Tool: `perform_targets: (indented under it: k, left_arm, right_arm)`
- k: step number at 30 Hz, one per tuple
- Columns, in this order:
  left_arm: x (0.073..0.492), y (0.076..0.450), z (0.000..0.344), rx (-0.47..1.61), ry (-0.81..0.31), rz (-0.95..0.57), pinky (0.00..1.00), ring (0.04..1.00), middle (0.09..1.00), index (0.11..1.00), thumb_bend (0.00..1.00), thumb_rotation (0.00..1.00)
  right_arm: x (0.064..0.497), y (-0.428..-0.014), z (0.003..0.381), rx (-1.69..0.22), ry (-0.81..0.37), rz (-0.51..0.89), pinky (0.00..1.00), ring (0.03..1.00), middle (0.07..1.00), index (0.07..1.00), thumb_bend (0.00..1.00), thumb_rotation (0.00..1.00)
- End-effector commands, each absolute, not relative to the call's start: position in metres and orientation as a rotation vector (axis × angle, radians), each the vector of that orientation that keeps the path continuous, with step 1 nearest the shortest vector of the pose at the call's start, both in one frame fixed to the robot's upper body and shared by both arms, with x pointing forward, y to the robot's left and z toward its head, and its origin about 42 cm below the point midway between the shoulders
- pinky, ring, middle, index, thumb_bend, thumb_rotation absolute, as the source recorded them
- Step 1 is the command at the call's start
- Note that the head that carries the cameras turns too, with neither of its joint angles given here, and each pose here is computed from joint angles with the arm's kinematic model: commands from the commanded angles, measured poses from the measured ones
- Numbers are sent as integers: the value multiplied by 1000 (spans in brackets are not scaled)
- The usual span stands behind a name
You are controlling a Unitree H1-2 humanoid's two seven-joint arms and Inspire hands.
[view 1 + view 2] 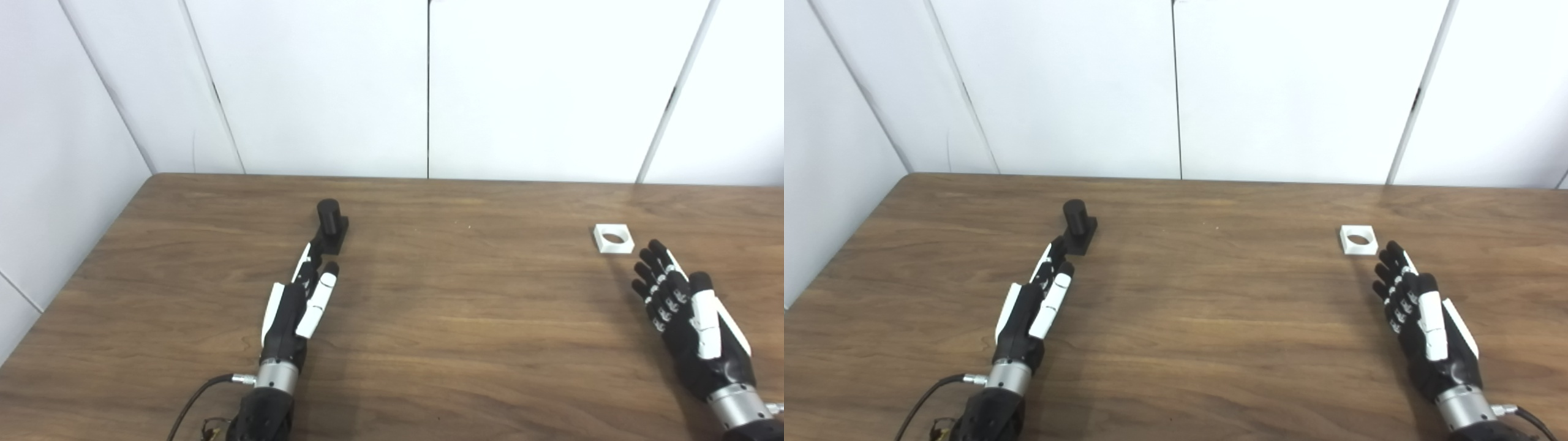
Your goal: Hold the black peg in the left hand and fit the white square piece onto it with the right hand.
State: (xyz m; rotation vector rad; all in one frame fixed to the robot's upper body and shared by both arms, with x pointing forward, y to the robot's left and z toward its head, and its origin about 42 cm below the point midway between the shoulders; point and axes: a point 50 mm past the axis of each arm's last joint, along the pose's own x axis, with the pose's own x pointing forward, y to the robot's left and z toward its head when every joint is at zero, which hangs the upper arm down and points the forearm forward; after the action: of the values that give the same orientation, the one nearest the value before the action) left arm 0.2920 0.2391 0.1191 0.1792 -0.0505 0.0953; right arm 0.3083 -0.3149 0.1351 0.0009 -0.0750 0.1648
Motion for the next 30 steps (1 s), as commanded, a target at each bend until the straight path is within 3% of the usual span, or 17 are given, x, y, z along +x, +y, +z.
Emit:
perform_targets:
  k: [1, 16, 30]
  left_arm:
    - [300, 242, 135, 216, -123, 135, 1000, 1000, 1000, 1000, 477, 816]
    - [314, 251, 165, 323, -113, 190, 1000, 1000, 1000, 1000, 516, 871]
    - [341, 262, 199, 549, -44, 224, 1000, 1000, 1000, 1000, 546, 772]
  right_arm:
    - [309, -312, 143, 0, -116, 167, 1000, 1000, 1000, 1000, 616, 1000]
    - [309, -310, 134, 13, -107, 169, 1000, 1000, 1000, 1000, 596, 1000]
    - [310, -306, 131, 19, -101, 179, 1000, 1000, 1000, 1000, 600, 1000]
